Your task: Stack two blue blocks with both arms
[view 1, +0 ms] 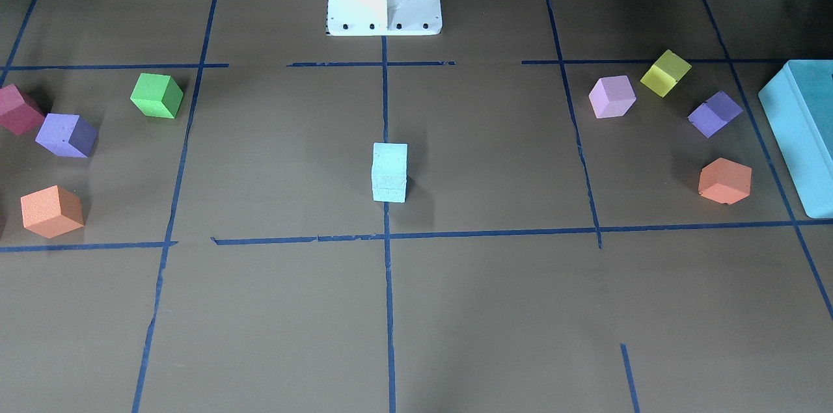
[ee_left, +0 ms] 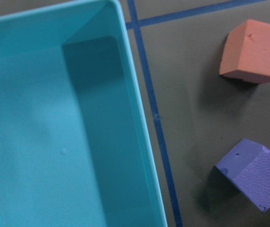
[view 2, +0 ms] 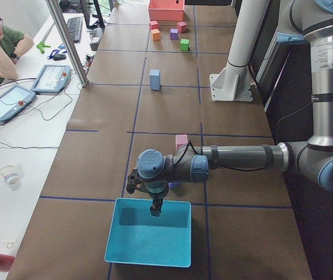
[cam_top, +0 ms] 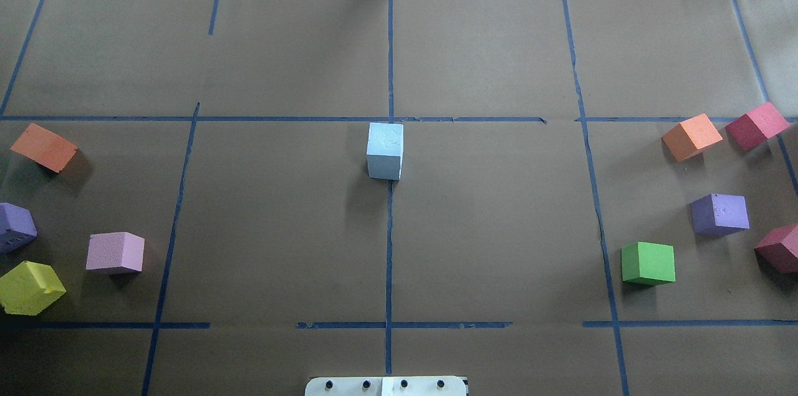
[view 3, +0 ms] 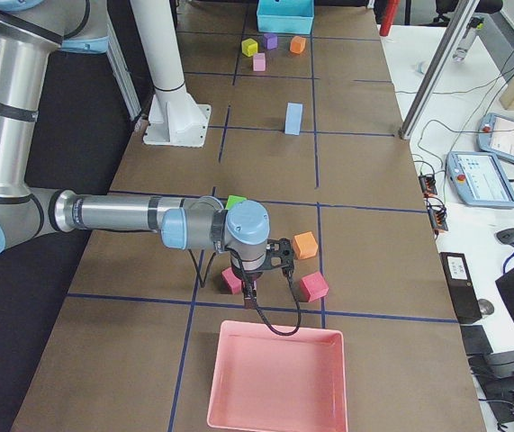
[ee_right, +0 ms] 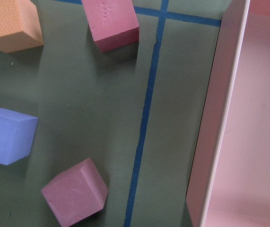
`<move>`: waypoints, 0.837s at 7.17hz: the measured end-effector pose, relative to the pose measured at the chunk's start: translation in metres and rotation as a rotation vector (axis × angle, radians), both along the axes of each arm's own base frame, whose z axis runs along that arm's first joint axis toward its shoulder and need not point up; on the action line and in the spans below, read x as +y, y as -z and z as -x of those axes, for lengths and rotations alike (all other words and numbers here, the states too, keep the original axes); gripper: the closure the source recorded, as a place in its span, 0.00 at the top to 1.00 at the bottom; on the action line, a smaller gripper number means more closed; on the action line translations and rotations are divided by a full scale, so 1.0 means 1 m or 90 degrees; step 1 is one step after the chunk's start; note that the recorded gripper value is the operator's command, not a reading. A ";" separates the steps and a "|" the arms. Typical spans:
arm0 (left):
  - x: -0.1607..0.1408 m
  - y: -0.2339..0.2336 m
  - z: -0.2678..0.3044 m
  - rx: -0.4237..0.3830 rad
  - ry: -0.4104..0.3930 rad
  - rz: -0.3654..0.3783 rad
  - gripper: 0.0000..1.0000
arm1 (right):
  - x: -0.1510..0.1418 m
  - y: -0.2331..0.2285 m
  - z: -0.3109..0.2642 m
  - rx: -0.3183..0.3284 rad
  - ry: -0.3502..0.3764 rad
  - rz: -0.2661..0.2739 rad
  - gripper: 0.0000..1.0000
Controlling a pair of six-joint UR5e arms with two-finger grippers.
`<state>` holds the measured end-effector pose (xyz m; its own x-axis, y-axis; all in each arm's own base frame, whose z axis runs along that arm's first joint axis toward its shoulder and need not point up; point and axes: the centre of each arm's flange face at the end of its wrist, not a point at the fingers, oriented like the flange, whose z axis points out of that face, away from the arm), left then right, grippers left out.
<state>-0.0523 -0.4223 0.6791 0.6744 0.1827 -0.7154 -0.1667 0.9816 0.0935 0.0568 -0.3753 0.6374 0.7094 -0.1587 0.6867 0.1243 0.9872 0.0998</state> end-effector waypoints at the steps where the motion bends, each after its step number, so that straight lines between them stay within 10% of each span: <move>1: 0.000 -0.001 0.002 -0.001 0.003 0.001 1.00 | 0.000 0.000 0.000 0.000 0.000 0.000 1.00; 6: -0.001 -0.005 0.010 -0.068 -0.002 -0.006 1.00 | 0.000 -0.001 0.001 -0.002 0.001 0.001 1.00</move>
<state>-0.0626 -0.4235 0.6844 0.7463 0.1907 -0.6377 -0.1787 0.9803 0.0841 0.0560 -0.3752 0.6383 0.7074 -0.1586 0.6888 0.1257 0.9872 0.0982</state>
